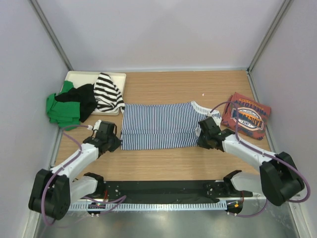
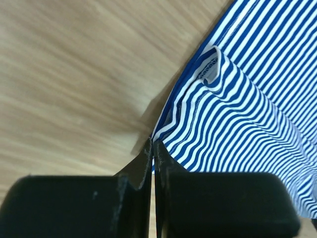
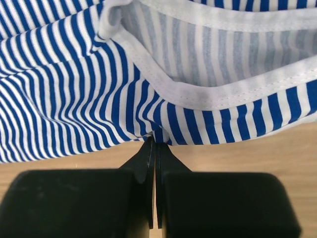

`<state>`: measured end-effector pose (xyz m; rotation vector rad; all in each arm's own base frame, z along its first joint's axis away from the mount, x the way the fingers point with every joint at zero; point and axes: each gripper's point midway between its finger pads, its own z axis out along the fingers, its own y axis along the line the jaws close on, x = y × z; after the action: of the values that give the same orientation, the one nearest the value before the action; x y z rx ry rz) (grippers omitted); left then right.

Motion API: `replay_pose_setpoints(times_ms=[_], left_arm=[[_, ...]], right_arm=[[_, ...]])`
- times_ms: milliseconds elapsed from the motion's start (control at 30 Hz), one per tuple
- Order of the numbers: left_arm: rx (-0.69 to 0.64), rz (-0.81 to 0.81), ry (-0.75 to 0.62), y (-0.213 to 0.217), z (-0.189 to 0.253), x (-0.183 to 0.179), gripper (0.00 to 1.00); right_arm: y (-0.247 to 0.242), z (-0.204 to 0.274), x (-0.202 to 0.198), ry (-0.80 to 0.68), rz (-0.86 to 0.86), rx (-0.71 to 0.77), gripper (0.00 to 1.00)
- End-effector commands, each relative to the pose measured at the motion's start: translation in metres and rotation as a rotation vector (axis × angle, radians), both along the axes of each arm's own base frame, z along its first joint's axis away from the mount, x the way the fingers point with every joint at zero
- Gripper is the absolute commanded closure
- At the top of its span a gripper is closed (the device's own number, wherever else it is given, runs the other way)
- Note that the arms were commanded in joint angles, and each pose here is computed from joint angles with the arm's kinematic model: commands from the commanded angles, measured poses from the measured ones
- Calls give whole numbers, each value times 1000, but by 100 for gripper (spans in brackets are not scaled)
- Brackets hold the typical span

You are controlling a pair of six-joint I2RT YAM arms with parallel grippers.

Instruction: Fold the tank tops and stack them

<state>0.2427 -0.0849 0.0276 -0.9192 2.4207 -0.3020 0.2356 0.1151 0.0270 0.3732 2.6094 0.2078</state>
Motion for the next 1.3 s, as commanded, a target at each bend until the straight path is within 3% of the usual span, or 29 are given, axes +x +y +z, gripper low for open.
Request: replay_pose_setpoints(times_ms=[0,100,233,300,367,600,633,800,1067,1267], left_arm=[[-17,6,1,3,4,-20,100],[-48,-3,-7,0,3,-32,100],[-60,-41,7,-3,7,-45,63],[-26,-29,-3,4,15,-46,56],[18,-6,-49,14,27,-41,53],[88,-49,-210,12,79,8,43],[88,-72,-229,8,84,16,38],[105,-207,-339,-19,111,76,35],[231,-242,-308,-33,115,166,41],[267,-288,-268,-45,97,204,42]], right_arm=[[-1,5,-23,-14,-57,-2,99],[1,5,-37,-20,-55,17,92],[-5,14,-42,-38,-76,20,75],[-8,31,-36,-101,-92,24,56],[-9,45,-30,-145,-72,19,51],[7,111,29,-326,13,-20,53],[11,105,41,-306,23,-19,55],[24,112,101,-298,57,60,58],[28,106,188,-306,99,-3,56],[28,85,239,-261,110,-88,52]])
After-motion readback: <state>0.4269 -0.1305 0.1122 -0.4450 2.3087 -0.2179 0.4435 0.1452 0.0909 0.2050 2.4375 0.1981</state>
